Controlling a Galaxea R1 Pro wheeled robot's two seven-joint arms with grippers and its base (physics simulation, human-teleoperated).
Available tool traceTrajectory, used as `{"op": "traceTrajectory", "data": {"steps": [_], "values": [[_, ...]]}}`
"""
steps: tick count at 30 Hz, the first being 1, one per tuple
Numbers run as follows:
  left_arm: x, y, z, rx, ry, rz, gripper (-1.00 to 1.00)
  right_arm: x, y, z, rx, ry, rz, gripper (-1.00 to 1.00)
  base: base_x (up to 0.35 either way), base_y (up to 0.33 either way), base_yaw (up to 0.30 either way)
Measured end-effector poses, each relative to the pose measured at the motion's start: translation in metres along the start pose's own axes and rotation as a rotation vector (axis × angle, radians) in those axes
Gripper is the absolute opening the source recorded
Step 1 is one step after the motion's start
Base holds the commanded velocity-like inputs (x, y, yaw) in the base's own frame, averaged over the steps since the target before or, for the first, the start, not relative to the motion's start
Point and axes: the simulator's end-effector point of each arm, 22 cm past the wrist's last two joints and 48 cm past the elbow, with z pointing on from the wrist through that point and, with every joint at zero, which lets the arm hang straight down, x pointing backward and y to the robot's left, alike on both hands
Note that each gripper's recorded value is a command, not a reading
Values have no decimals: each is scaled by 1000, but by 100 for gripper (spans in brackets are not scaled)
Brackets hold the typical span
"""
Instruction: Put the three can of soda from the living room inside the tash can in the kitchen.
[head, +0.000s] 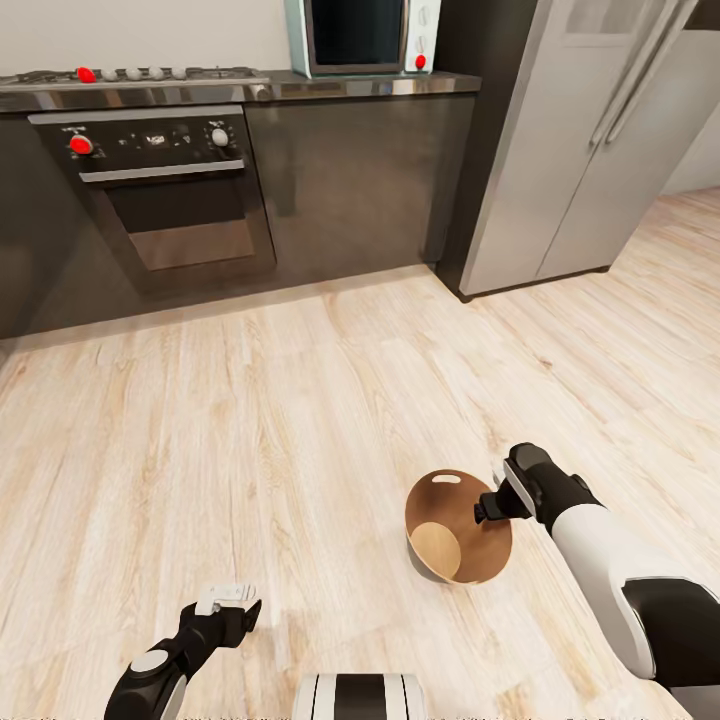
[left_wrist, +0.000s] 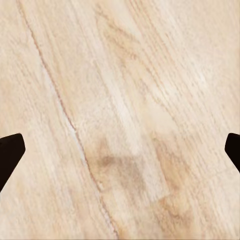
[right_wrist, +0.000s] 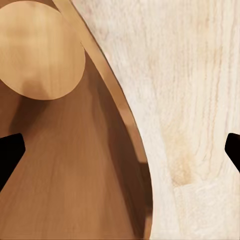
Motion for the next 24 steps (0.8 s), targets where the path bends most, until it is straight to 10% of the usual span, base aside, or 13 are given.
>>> {"op": "traceTrajectory", "data": {"steps": [13,14,24], "values": [[12,0,6,0,26,-2,100,7,0,17,0,29,0,100,0,0,0],[12,0,6,0,26,-3,100,7,0,17,-1,29,0,-100,0,0,0],[11,1,6,0,26,-2,100,6,-8,16,36,29,-20,-100,0,0,0]]}}
